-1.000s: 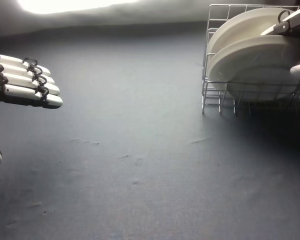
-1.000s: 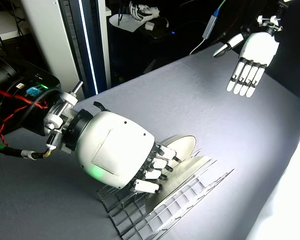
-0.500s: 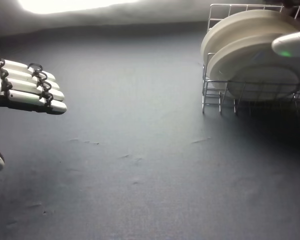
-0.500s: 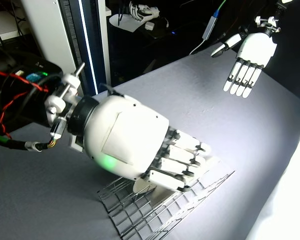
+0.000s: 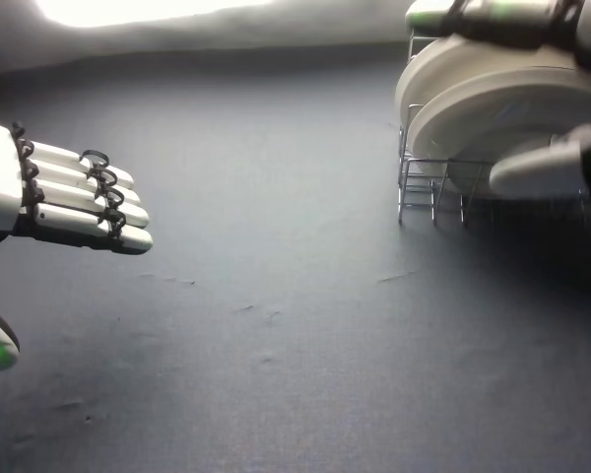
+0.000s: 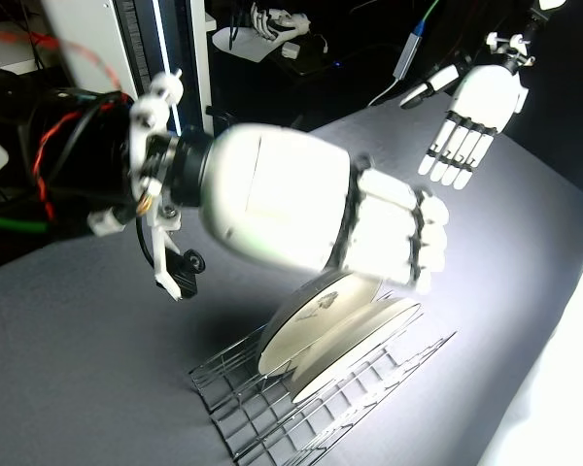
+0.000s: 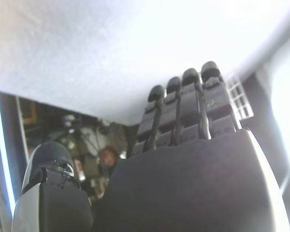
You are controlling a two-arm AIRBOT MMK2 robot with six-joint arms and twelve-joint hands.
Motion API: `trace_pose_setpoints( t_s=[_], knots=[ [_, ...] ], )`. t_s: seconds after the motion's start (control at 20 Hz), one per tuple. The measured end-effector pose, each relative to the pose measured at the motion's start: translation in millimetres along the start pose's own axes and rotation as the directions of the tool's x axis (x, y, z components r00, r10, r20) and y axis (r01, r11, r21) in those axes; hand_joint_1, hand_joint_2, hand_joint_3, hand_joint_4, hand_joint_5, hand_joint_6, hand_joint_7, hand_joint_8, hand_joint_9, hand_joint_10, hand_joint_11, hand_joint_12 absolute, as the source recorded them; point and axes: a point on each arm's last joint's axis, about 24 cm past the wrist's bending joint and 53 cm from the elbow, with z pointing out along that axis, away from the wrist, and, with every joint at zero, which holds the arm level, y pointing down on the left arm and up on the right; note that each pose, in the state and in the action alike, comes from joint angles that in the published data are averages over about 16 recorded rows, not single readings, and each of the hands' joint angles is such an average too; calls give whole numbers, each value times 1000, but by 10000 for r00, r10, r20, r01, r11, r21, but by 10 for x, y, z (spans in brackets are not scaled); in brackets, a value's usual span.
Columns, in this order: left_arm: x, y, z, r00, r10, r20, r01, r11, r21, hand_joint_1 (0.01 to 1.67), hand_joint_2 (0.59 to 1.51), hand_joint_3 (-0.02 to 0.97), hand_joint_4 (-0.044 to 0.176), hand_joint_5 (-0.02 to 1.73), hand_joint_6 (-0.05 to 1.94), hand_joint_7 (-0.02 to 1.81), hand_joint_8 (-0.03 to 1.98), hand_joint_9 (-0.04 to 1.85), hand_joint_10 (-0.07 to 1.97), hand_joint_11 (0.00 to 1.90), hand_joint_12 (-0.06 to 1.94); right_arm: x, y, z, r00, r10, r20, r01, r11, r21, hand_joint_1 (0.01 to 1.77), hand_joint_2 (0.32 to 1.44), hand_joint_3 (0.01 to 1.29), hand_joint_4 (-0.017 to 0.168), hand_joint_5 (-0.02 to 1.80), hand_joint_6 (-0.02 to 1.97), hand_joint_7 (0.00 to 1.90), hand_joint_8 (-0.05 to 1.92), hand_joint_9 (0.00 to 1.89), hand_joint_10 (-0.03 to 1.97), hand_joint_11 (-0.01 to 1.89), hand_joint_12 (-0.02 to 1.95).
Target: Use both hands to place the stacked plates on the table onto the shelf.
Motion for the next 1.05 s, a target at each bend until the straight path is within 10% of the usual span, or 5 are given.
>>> trace_pose_setpoints(
  t_s=[0.4,1.05],
  knots=[
    [124,-45,41,9992,270,-307,-266,9995,151,16,1059,-2,0,51,18,48,2,49,11,45,18,580,469,-149,9236,-3557,-1427,3068,9094,-2810,264,1040,16,2,65,17,67,8,61,-6,21,310],
    [198,-105,78,9982,398,-454,-385,9988,288,79,1212,-1,0,580,627,636,659,579,689,518,902,840,791,-378,8562,-5030,-1184,3924,7820,-4843,156,1064,16,4,488,570,527,598,446,655,176,1261]
  ],
)
